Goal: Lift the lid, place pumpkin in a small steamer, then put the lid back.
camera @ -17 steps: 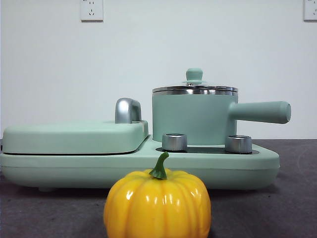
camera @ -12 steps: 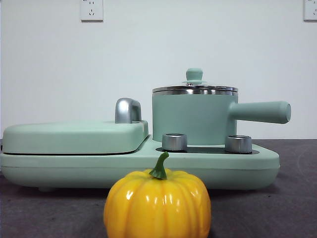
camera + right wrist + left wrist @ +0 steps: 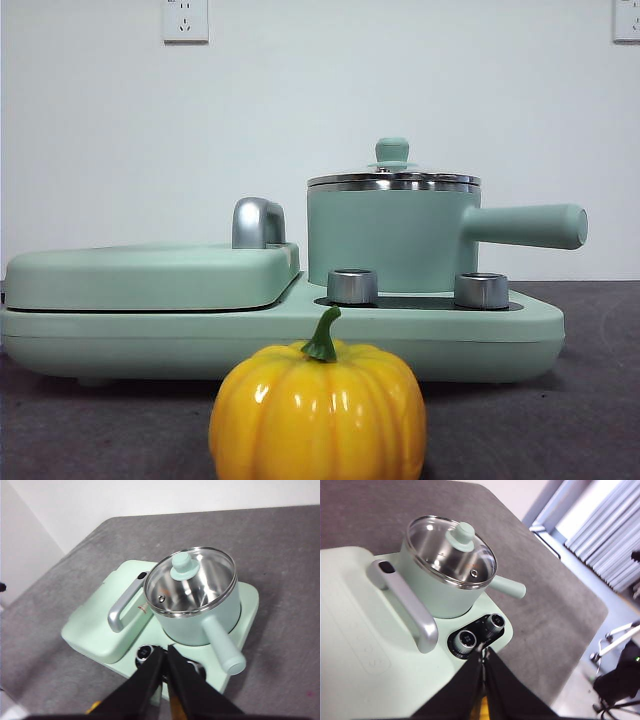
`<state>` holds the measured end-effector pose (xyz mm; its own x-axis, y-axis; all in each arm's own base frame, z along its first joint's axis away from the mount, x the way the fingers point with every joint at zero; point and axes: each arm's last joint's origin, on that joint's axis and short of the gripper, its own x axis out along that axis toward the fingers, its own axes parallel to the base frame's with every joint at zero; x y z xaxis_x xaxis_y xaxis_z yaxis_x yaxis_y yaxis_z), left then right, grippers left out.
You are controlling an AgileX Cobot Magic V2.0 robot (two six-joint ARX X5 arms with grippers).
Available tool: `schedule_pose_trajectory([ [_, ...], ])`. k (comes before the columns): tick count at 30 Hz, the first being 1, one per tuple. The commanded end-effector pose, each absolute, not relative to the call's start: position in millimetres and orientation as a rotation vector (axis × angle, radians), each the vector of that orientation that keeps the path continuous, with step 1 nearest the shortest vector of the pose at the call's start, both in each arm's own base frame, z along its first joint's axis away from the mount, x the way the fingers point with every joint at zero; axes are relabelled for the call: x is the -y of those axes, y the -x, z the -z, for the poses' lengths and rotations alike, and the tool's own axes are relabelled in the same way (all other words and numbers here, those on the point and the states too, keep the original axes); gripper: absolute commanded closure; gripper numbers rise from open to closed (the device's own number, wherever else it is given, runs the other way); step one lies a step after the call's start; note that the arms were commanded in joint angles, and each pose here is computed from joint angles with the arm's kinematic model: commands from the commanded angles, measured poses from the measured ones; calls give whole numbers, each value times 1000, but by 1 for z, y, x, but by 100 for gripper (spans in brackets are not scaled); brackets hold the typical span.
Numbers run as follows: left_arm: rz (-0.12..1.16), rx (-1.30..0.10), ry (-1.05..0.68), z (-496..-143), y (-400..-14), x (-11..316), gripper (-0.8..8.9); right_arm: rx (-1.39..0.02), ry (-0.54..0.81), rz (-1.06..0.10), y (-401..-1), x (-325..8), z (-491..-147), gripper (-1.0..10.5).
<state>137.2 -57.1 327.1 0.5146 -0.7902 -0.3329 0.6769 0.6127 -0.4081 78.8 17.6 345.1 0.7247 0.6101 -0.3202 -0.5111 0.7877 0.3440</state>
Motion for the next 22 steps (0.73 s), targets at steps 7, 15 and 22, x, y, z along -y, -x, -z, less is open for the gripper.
schedule_pose_trajectory([
  [7, 926, -469, 174, -331, -147, 62, 471, -405, -174, -634, -79, -18, -349, 683],
  [15, 925, -453, 257, -334, -159, 67, 335, -399, -172, -633, -80, -17, -349, 453],
  [22, 964, -506, 266, -334, -181, 85, 336, -399, -172, -634, -80, -18, -349, 453],
])
